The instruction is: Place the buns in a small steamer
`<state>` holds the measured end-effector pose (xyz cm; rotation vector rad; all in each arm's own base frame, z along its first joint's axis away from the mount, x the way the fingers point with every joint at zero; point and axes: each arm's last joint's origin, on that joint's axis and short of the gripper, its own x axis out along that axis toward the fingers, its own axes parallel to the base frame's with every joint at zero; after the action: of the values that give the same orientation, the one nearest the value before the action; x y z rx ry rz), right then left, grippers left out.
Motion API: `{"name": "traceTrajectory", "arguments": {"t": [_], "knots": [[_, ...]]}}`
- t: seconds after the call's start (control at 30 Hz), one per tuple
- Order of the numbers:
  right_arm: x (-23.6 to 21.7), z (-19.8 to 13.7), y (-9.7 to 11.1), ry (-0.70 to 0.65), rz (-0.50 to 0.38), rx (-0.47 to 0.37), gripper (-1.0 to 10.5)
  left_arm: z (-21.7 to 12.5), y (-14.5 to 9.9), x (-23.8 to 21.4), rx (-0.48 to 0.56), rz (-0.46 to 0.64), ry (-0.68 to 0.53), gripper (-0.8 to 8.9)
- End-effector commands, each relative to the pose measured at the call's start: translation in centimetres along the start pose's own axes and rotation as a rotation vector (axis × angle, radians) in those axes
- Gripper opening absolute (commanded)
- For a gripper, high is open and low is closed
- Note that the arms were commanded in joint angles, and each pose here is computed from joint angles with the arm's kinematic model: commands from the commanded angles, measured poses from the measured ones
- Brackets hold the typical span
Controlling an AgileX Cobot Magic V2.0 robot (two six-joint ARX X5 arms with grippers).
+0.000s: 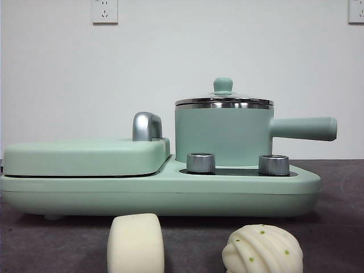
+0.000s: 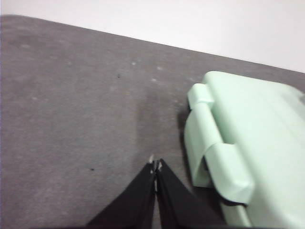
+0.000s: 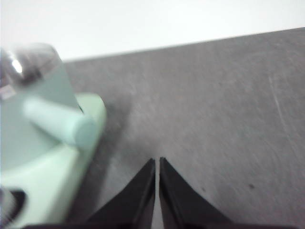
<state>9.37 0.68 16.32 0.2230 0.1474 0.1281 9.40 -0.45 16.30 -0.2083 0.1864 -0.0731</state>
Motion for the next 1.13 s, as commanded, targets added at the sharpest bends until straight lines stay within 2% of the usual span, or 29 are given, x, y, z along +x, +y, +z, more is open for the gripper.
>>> {"name": "traceTrajectory", "arguments": {"t": [0.03, 0.17, 0.33, 0.5, 0.73, 0.9, 1.0, 1.13], "knots": [[-0.8, 2.2, 0.7, -0.072, 0.042, 0.104, 0.1, 2.3, -0.7, -0.6, -0.021, -0.037, -0.048, 0.09], [-2.0, 5.0, 1.6, -0.101, 0.07, 0.126, 0.1, 4.9, -1.6, -0.8, -0.047, -0.07, -0.043, 0.09], [-3.4, 8.9, 2.7, -0.067, 0.09, 0.117, 0.1, 8.6, -2.9, -0.3, -0.037, -0.14, 0.012, 0.09], [-4.1, 12.3, 3.8, 0.027, 0.151, 0.06, 0.1, 12.1, -4.4, 0.9, 0.012, -0.233, 0.112, 0.09], [-3.3, 16.2, 5.2, 0.191, 0.314, -0.051, 0.1, 16.0, -6.6, 3.1, 0.047, -0.439, 0.271, 0.09], [-2.0, 17.5, 5.8, 0.292, 0.452, -0.084, 0.1, 17.6, -7.9, 4.1, 0.079, -0.571, 0.379, 0.08], [-1.0, 17.6, 6.0, 0.337, 0.54, -0.062, 0.1, 18.2, -8.5, 4.5, 0.107, -0.655, 0.415, 0.08], [0.0, 17.4, 6.0, 0.379, 0.567, -0.041, 0.1, 18.5, -8.8, 4.9, 0.12, -0.694, 0.415, 0.08]]}}
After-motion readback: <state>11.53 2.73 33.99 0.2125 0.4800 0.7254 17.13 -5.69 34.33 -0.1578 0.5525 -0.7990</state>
